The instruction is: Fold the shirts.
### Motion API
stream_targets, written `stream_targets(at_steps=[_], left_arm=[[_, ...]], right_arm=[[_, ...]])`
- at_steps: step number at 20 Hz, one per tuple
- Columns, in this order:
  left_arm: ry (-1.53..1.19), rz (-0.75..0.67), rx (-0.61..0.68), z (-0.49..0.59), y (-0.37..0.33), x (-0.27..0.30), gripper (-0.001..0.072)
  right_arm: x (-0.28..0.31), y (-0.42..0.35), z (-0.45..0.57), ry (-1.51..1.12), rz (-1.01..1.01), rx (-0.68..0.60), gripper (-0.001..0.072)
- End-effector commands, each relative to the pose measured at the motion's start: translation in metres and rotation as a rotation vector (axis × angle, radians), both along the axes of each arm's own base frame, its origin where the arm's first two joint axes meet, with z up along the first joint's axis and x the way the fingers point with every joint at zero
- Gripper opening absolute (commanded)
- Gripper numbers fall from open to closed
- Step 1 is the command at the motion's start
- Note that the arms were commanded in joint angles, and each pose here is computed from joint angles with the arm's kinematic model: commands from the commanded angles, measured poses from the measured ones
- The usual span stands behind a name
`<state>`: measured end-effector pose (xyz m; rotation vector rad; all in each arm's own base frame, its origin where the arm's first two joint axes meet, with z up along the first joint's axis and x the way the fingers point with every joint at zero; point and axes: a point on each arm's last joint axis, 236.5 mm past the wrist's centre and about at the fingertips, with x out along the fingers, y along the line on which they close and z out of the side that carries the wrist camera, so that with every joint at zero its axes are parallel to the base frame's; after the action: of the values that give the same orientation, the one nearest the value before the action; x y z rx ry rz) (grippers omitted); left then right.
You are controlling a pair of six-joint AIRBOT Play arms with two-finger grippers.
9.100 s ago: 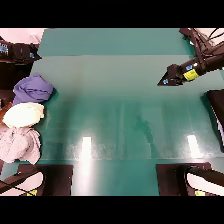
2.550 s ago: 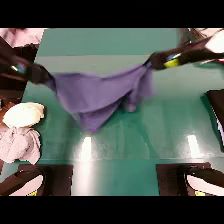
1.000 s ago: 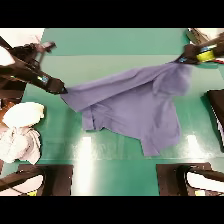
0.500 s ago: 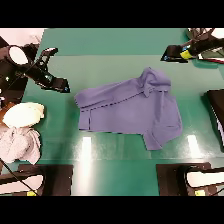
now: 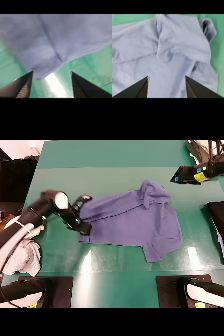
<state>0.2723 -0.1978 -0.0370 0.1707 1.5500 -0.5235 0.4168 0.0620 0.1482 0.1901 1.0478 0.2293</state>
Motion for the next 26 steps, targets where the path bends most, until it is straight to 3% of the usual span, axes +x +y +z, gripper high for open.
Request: stream_targets(at_steps=[1,18,19,20,21,26], left_arm=[[-0.026,-0.101,0.089,-0.024,-0.014,-0.027,0.0544],[-0.053,-0.154,0.207,-0.05,-0.002,-0.019,0.0541],[-0.053,-0.154,0.207,-0.05,-0.002,-0.019,0.0428],[-0.053,-0.154,0.207,-0.05,-0.002,-0.019,0.0248],[-0.055,-0.154,0.205,-0.048,-0.002,-0.019,0.018],[-0.036,-0.16,0.218,-0.036,-0.001,-0.021,0.0179]], right_arm=[[-0.021,-0.001,-0.007,-0.015,-0.017,0.004,0.0506],[-0.043,-0.003,0.012,-0.124,-0.04,0.009,0.0505],[-0.043,-0.003,0.012,-0.123,-0.04,0.009,0.0506],[-0.043,-0.003,0.012,-0.123,-0.04,0.009,0.0506],[-0.043,-0.003,0.012,-0.123,-0.04,0.009,0.0506],[-0.043,-0.003,0.012,-0.123,-0.04,0.009,0.0506]])
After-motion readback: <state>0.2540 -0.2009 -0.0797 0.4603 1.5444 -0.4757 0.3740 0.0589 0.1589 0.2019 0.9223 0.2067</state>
